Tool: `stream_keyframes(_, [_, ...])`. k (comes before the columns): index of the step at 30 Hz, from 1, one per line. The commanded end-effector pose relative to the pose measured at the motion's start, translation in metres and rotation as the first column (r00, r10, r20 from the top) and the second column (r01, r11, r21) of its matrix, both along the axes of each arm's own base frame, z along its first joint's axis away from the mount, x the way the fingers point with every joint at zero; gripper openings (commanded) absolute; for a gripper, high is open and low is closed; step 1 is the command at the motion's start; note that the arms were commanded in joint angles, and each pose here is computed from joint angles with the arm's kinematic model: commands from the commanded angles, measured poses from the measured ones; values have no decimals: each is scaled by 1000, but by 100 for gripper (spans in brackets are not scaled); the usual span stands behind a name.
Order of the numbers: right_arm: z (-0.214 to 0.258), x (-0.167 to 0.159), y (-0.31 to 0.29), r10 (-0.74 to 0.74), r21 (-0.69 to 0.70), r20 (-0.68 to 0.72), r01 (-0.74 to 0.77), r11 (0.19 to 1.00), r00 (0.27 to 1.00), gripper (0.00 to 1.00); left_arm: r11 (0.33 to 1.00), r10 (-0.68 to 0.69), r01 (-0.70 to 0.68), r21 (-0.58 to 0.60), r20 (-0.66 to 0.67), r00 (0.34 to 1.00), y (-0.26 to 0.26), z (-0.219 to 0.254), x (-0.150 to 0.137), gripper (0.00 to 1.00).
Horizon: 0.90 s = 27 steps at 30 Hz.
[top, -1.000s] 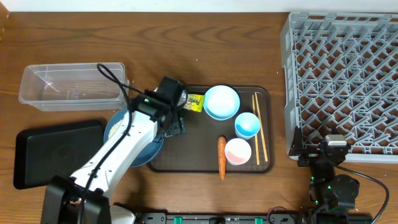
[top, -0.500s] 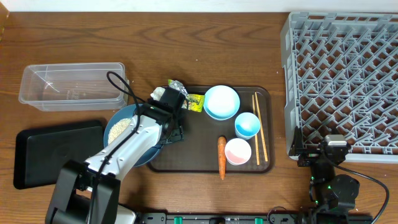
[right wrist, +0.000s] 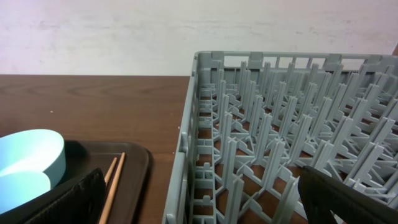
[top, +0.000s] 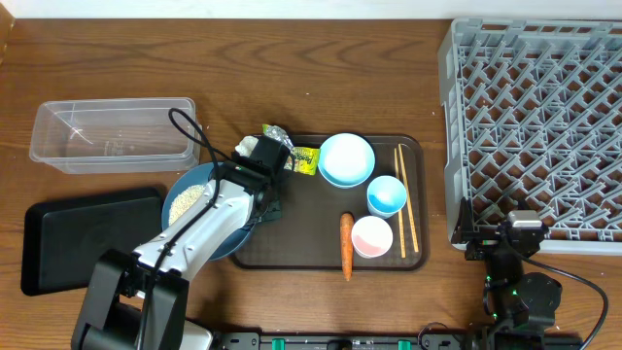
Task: Sort waste into correct bins and load items into the dishwasher rack
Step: 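Lift the blue bowl with the left gripper and tilt it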
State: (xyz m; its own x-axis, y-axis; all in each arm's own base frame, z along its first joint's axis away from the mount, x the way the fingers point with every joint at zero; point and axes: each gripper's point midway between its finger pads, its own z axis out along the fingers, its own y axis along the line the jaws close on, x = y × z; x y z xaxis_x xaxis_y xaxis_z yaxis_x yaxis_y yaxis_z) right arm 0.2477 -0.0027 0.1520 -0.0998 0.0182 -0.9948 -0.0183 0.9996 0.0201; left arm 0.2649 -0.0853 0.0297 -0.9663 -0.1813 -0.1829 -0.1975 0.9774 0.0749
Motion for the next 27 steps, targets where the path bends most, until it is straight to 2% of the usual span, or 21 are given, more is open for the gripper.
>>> stream_keyframes(1, [-2,0,2,7,-7,-4,-7,1000,1000,99,1000,-10,10,28,-13,1000,4,-5,-3,23])
stream_keyframes(5, [-2,0,2,7,-7,-5,-7,1000,1000,99,998,-55,55,27,-6,998,-5,-5,-3,19])
stream_keyframes(10, [-2,0,2,7,-7,-5,-7,1000,1000,99,996,-88,88,23,3,996,-14,-4,-4,6])
stream_keyframes(18, [-2,0,2,7,-7,-6,-7,1000,1000,99,995,-94,94,21,7,996,-18,6,0,6])
stream_keyframes(27, [-2,0,2,7,-7,-6,-7,1000,1000,99,995,-100,100,26,0,995,-23,39,9,6])
